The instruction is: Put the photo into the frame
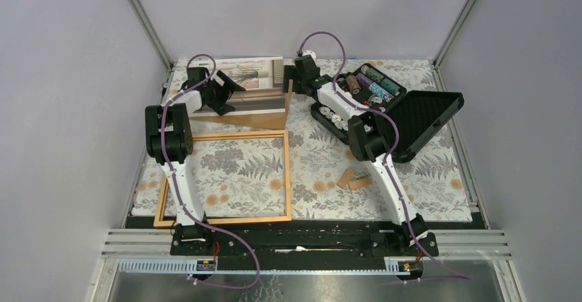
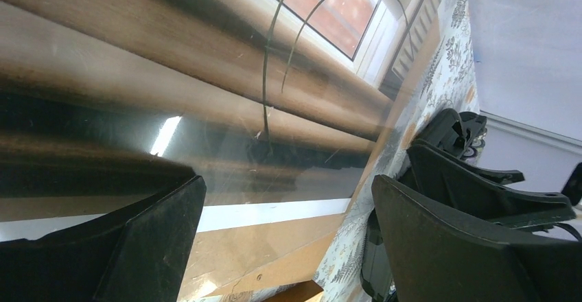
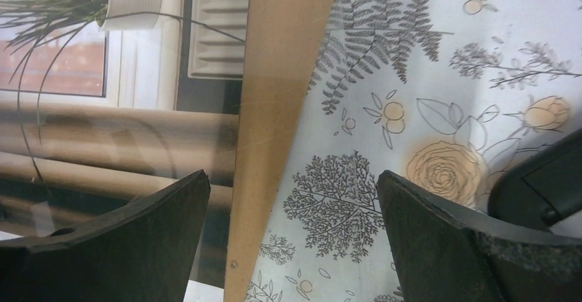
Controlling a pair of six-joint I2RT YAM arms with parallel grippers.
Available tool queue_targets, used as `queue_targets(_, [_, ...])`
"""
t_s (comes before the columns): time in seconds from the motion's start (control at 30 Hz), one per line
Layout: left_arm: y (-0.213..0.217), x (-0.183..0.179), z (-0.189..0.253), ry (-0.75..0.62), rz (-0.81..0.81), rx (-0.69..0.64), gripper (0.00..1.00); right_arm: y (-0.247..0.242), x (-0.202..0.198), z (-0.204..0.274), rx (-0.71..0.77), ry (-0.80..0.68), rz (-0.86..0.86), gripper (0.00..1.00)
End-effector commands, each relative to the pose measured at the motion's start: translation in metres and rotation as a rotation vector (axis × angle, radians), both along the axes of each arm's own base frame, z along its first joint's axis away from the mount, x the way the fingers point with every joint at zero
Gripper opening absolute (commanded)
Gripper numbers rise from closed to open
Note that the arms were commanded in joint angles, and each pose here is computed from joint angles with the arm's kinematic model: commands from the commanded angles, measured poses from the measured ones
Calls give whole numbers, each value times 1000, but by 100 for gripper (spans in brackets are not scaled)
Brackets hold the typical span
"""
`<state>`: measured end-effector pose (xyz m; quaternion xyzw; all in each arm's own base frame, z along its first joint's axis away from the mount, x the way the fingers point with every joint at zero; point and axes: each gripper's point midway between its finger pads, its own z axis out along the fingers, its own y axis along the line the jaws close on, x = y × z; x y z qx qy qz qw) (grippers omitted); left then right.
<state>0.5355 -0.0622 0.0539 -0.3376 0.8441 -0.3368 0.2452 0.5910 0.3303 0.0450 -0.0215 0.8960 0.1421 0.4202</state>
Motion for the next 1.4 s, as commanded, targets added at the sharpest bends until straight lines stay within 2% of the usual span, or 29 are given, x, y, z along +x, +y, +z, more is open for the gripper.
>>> queue_targets(0.0, [13, -36, -56, 187, 34, 47, 99, 2, 8, 1, 66, 9, 3, 100])
queue_targets(0.13, [14, -36, -54, 184, 34, 53, 99, 0, 9, -8, 127, 55, 13, 100])
queue_targets(0.27, [13, -35, -53, 182, 33, 46, 99, 12, 4, -5, 287, 120, 73, 100])
queue_targets(0.5, [12, -35, -55, 184, 33, 43, 99, 31, -7, 36, 500, 137, 216, 100])
queue_targets(0.67, [12, -36, -56, 188, 34, 41, 99, 34, -12, 73, 645, 113, 293, 96])
queue_targets(0.93, [11, -35, -54, 181, 30, 42, 99, 43, -25, 93, 718, 134, 377, 90])
queue_targets(1.37, [9, -33, -47, 162, 17, 39, 99, 40, -69, 135, 859, 137, 410, 87])
